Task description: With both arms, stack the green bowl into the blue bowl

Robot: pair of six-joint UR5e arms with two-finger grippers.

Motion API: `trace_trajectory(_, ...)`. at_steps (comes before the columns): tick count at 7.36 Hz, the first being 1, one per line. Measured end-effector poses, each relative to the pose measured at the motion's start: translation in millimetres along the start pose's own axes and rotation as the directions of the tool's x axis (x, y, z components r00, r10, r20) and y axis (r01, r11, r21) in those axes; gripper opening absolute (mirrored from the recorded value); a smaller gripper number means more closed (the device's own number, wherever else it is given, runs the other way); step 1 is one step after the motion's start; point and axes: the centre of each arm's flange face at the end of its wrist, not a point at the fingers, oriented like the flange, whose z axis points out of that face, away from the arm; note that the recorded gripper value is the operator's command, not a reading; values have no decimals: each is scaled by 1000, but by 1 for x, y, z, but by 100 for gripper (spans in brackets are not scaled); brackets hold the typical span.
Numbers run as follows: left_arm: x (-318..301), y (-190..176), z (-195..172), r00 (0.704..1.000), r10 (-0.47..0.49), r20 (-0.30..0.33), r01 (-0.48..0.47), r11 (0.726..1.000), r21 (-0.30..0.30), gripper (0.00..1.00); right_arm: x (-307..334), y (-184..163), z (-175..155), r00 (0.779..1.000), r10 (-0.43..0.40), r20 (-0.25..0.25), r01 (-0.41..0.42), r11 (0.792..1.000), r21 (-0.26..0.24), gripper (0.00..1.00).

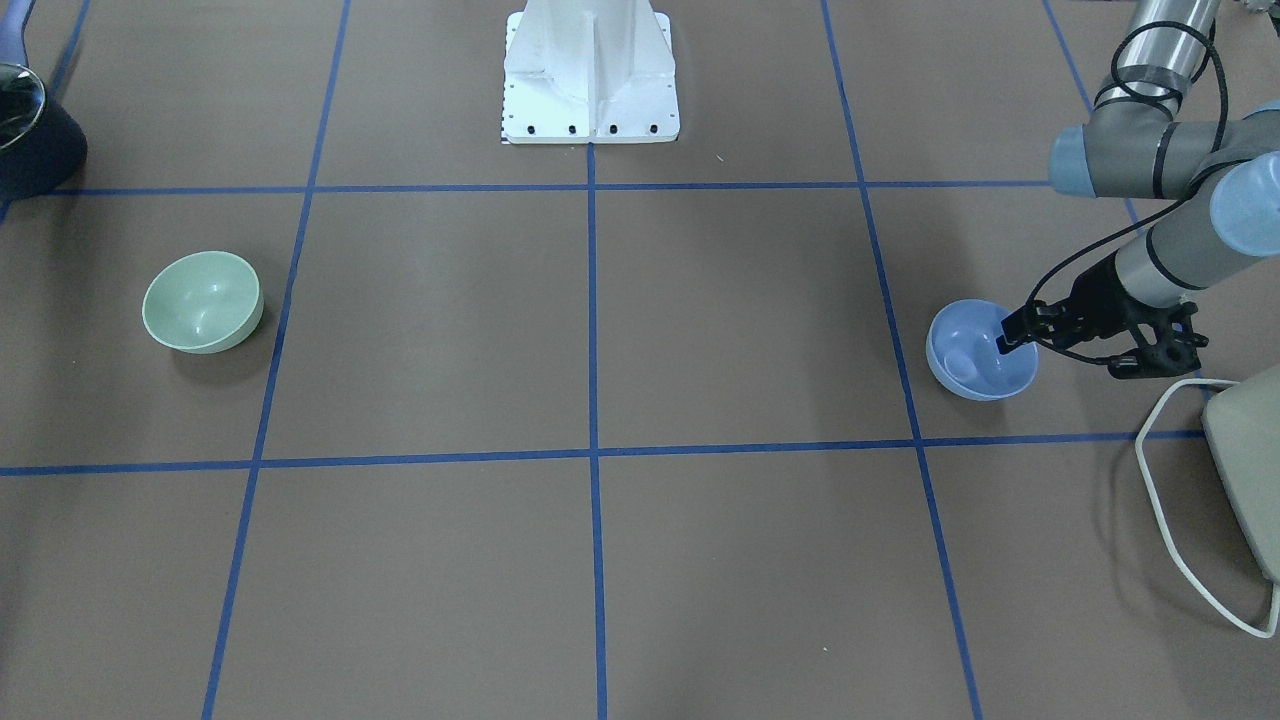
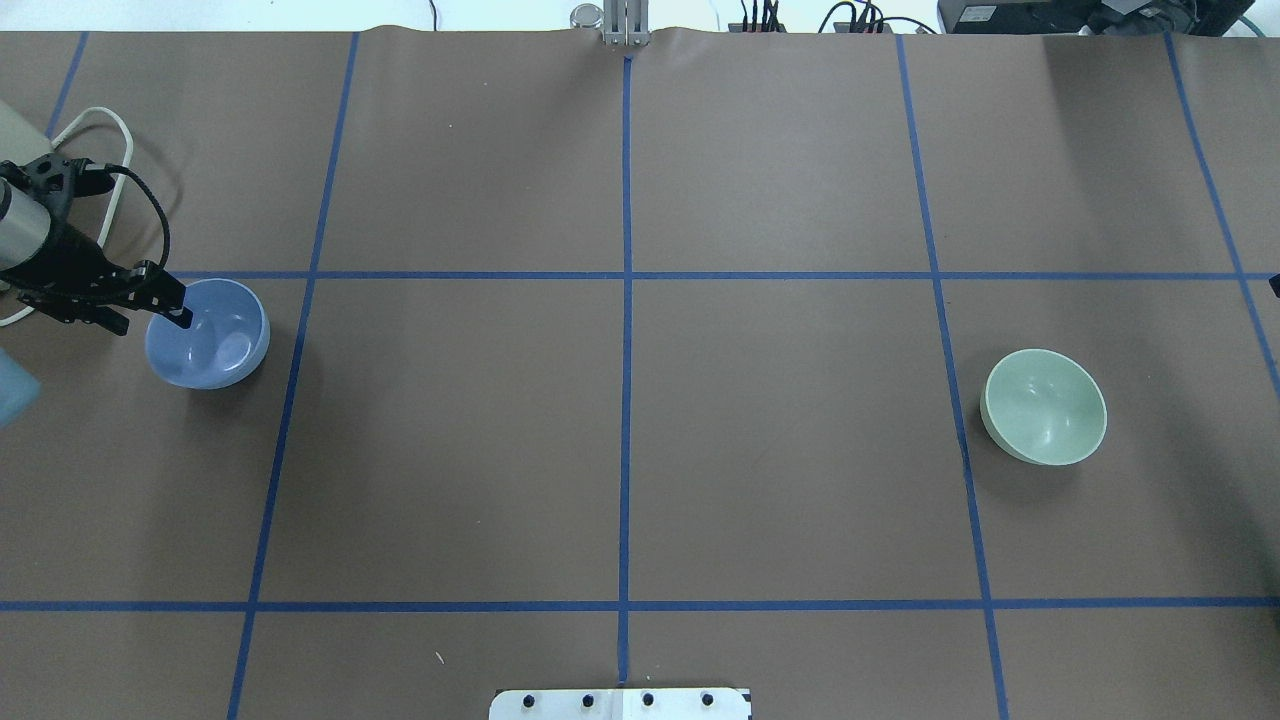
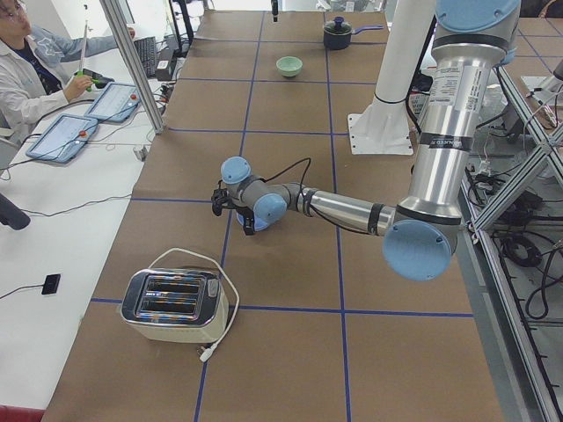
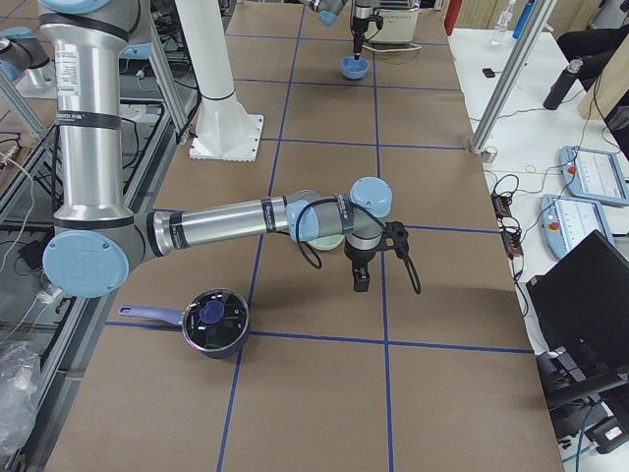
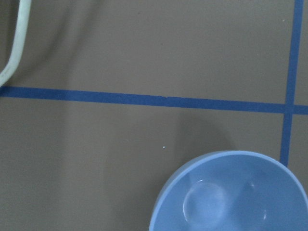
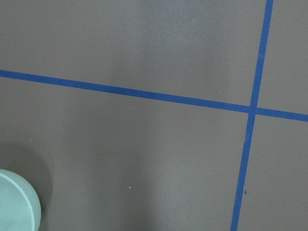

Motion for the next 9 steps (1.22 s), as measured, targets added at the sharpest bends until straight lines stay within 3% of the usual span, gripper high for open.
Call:
trace_trajectory(3, -3, 1, 12, 1000, 3, 15, -3, 1000, 5, 59, -1, 0, 1, 1000, 1, 1, -1, 1000, -1, 100)
trace_trajectory(5, -2, 1, 14, 1000, -3, 18, 3, 1000, 9, 24, -2, 0, 2, 1000, -1, 2, 1, 1000, -3, 100)
trace_trajectory(6, 0, 2, 13, 1000, -16, 14, 16, 1000, 13, 12, -3, -1, 2, 1000, -2, 1, 2, 1000, -3, 100)
trace_trajectory(9, 2, 4, 11, 999, -51, -17, 52, 998, 41, 4, -5, -1, 4, 1000, -6, 2, 6, 1000, -5, 100)
